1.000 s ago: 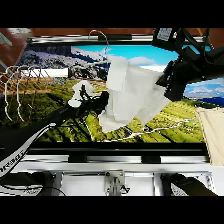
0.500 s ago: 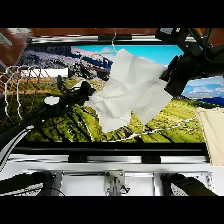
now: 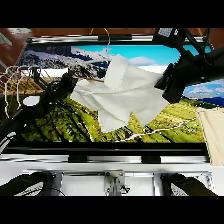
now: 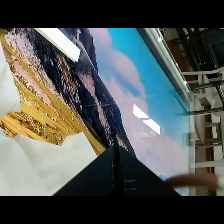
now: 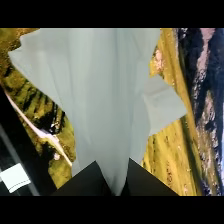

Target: Fold the shirts.

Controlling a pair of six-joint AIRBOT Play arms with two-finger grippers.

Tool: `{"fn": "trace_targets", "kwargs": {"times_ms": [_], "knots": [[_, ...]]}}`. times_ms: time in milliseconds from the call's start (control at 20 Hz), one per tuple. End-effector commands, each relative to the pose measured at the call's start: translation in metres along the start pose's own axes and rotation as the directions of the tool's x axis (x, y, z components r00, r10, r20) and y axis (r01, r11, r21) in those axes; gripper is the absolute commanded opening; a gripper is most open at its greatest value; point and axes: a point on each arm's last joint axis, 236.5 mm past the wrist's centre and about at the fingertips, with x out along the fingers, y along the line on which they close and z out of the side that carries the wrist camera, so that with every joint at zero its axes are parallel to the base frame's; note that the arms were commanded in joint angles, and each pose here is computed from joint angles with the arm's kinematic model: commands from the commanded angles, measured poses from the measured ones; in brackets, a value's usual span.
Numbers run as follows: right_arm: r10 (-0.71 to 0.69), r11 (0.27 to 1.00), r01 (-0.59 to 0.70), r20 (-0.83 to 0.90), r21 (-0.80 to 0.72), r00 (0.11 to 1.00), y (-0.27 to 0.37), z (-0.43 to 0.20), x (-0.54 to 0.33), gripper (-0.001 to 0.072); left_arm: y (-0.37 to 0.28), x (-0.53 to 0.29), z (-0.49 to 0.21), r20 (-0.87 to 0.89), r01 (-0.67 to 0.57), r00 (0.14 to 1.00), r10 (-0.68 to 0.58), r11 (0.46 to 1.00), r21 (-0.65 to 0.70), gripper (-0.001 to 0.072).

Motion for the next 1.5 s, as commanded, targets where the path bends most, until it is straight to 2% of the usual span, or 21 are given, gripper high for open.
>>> {"fn": "trace_targets", "kwargs": {"times_ms": [0,150,550,750,850,1000,1050,1150,1200,1300,1450], "knots": [[0.073,0.997,-0.073,-0.042,0.002,0.996,0.017,-0.010,-0.001,0.0070,0.000,-0.004,0.010,0.026,-0.001,1.000,0.000,1.000,0.009,0.0039],[0.086,0.996,-0.086,-0.057,0.003,0.995,0.020,-0.014,-0.001,0.0070,0.000,-0.006,0.019,0.059,-0.011,0.998,0.006,0.996,0.084,0.0039],[0.097,0.995,-0.097,-0.054,-0.002,0.994,0.023,-0.013,-0.001,0.0070,-0.010,-0.007,0.026,0.076,0.003,0.997,-0.011,0.994,0.110,0.0039],[0.191,0.982,-0.190,-0.064,0.022,0.980,0.036,-0.015,0.011,0.0070,-0.048,-0.010,0.039,0.085,0.070,0.992,-0.089,0.975,0.210,0.0040],[0.169,0.985,-0.167,-0.090,0.034,0.981,0.030,-0.021,0.015,0.0070,-0.056,-0.012,0.042,0.086,0.080,0.991,-0.106,0.962,0.259,0.0040],[0.141,0.989,-0.136,-0.127,0.052,0.982,0.023,-0.030,0.015,0.0071,-0.039,-0.013,0.048,0.066,0.072,0.994,-0.091,0.967,0.243,0.0048],[0.142,0.989,-0.136,-0.127,0.052,0.982,0.023,-0.030,0.015,0.0070,-0.035,-0.016,0.053,0.044,0.086,0.994,-0.099,0.968,0.235,0.0096],[0.141,0.989,-0.136,-0.127,0.052,0.982,0.023,-0.030,0.015,0.0070,-0.024,-0.029,0.069,-0.004,0.120,0.993,-0.121,0.970,0.209,0.0438],[0.141,0.989,-0.135,-0.127,0.052,0.982,0.023,-0.030,0.015,0.0071,-0.017,-0.039,0.075,-0.051,0.148,0.989,-0.141,0.973,0.179,0.0527],[0.140,0.990,-0.135,-0.126,0.052,0.982,0.023,-0.030,0.015,0.0070,0.013,-0.062,0.075,-0.153,0.159,0.978,-0.140,0.980,0.117,0.0525],[0.140,0.990,-0.134,-0.126,0.052,0.982,0.023,-0.030,0.015,0.0071,0.093,-0.090,0.046,-0.288,0.030,0.957,-0.024,0.999,0.014,0.0509]]}}
